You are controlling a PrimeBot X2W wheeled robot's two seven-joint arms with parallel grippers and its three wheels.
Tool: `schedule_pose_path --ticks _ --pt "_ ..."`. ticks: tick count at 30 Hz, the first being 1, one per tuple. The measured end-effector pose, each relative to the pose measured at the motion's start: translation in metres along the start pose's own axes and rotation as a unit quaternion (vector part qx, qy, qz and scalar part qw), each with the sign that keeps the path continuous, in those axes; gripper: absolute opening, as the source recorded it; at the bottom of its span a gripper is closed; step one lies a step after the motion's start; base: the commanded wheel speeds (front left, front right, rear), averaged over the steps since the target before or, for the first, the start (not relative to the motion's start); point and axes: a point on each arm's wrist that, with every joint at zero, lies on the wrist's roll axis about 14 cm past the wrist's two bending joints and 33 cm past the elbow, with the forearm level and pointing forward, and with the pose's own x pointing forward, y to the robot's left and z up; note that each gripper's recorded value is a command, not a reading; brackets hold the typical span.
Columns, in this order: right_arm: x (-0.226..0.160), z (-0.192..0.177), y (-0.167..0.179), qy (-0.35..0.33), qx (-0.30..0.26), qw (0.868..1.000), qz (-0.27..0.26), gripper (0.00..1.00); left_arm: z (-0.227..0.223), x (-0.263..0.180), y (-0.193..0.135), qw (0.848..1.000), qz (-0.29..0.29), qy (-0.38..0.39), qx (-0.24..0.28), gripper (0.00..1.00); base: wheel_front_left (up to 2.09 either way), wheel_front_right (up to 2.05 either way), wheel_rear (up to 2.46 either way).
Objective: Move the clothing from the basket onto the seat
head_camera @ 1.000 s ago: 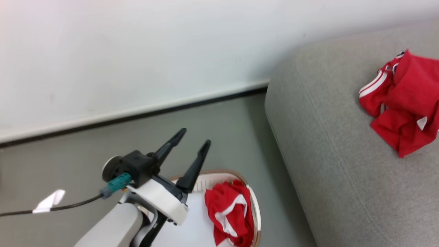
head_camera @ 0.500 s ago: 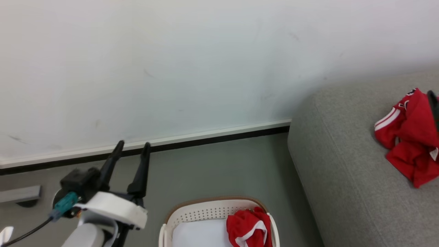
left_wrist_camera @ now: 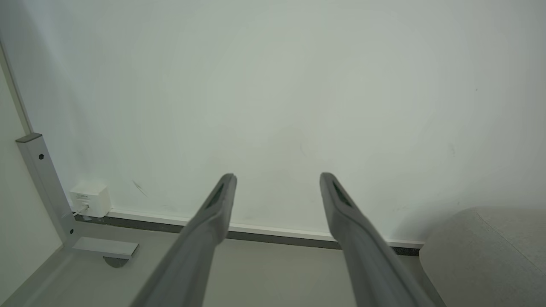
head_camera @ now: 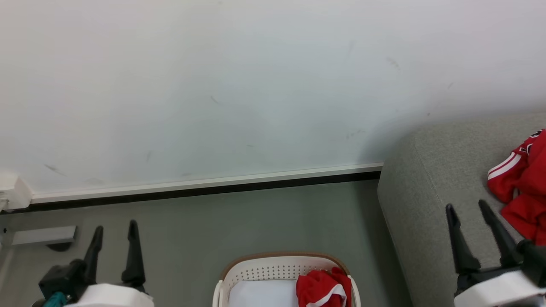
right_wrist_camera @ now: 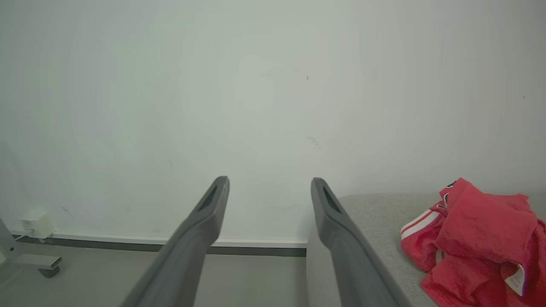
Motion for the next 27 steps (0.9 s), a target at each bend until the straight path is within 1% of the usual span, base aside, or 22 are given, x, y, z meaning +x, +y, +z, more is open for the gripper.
schedule_pose_path --ticks 1,3,5,6,13,15,27 --pt "0.0 0.0 0.0 0.0 0.0 1.0 0.0 1.0 0.0 0.0 0.0 1.0 0.0 0.0 0.0 1.0 0.0 0.0 0.0" --pt "-0.005 -0.013 0.005 -0.01 0.013 1.0 -0.007 1.0 -0.007 -0.008 0.003 1.0 0.006 0.008 0.005 1.0 0.0 0.0 0.0" --pt "-0.007 -0.019 0.008 -0.005 0.017 1.0 -0.005 1.0 -0.01 -0.011 0.002 1.0 0.005 0.011 0.007 1.0 0.0 0.0 0.0" --pt "-0.01 -0.03 0.016 0.004 0.015 1.0 0.0 1.0 -0.016 -0.015 0.001 1.0 0.006 0.018 0.008 1.0 0.0 0.0 0.0" --pt "-0.01 -0.049 0.029 0.026 0.017 0.999 0.011 1.0 -0.027 -0.022 -0.003 0.999 -0.002 0.032 0.007 1.0 0.0 0.0 0.0" --pt "-0.006 -0.049 0.035 0.025 0.015 0.999 0.019 1.0 -0.029 -0.022 -0.001 0.999 0.0 0.033 0.006 1.0 0.0 0.0 0.0" --pt "-0.003 -0.04 0.034 0.01 0.016 1.0 0.016 1.0 -0.029 -0.021 -0.004 0.999 -0.009 0.031 0.006 1.0 0.0 0.0 0.0"
